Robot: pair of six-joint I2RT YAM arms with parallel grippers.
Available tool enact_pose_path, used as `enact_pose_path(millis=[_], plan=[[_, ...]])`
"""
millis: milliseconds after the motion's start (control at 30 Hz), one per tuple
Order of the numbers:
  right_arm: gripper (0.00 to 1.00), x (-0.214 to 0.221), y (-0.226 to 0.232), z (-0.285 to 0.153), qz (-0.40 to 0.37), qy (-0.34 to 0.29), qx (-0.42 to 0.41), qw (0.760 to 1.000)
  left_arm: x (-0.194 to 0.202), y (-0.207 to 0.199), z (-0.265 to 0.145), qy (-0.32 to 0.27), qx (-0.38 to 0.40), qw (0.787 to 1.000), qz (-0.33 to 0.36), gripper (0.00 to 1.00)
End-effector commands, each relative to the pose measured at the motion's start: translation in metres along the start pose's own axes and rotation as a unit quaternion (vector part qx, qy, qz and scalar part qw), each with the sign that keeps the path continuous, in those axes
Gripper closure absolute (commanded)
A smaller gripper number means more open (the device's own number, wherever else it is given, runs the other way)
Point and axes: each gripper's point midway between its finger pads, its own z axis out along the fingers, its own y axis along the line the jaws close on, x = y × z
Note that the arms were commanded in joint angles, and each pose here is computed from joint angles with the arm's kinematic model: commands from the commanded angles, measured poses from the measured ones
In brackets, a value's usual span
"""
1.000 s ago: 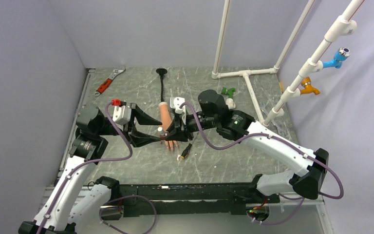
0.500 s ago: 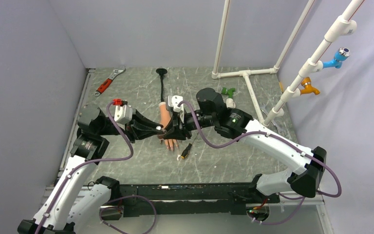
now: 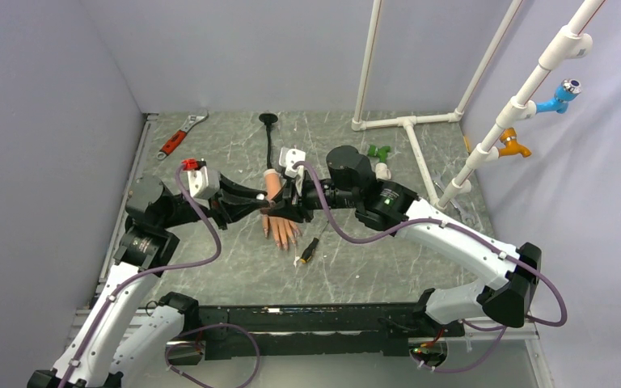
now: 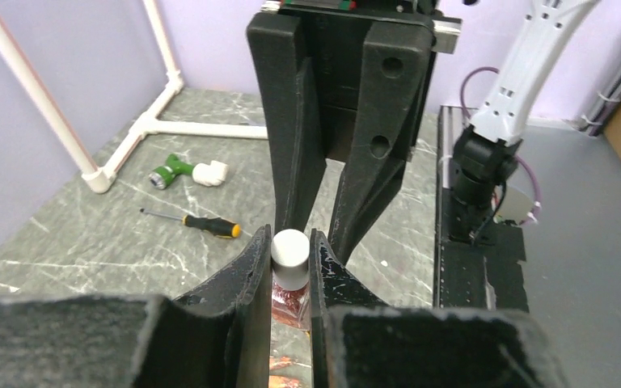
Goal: Paint the nails
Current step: Unscrew the nail polish bottle.
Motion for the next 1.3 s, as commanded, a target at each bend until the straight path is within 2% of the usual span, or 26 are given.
enact_pose_path(millis=[0,133,467,500,533,633,667,800,933,1133,1267], plan=[[1.0,-0.047,-0.03,-0.007,-0.013,-0.082,0.086,0.993,0.004,0.022,-0.003,0.003,-0.074,0.997,-0.024,1.0],[1.0,-0.046,-0.044,-0.006,-0.003,-0.085,0.127,0.988,0.004,0.038,-0.008,0.0,-0.126,0.991,-0.031,1.0],[1.0,-0.044,-0.052,0.0,-0.005,-0.078,0.138,0.987,0.011,0.044,-0.008,0.017,-0.137,0.989,-0.044,1.0],[1.0,-0.044,-0.051,0.0,-0.005,-0.076,0.137,0.988,0.011,0.044,-0.008,0.019,-0.137,0.989,-0.045,0.96],[1.0,-0.043,-0.051,0.001,-0.005,-0.074,0.136,0.988,0.012,0.044,-0.007,0.021,-0.136,0.989,-0.046,0.88],[1.0,-0.04,-0.051,0.001,-0.004,-0.069,0.136,0.988,0.012,0.044,-0.007,0.023,-0.135,0.99,-0.045,0.54],[1.0,-0.037,-0.051,0.001,-0.003,-0.067,0.136,0.988,0.014,0.046,-0.008,0.026,-0.14,0.989,-0.048,0.45],[1.0,-0.027,-0.046,0.002,0.0,-0.065,0.126,0.99,0.017,0.048,-0.008,0.037,-0.144,0.987,-0.056,0.24],[1.0,-0.013,-0.043,0.006,0.008,-0.048,0.116,0.992,0.015,0.046,-0.008,0.032,-0.141,0.988,-0.049,0.16],[1.0,-0.002,-0.04,0.001,0.009,-0.044,0.117,0.992,0.015,0.044,-0.011,0.034,-0.142,0.989,-0.033,0.15],[1.0,0.007,-0.039,0.002,0.014,-0.03,0.115,0.993,0.018,0.039,-0.007,0.043,-0.114,0.992,-0.035,0.17]])
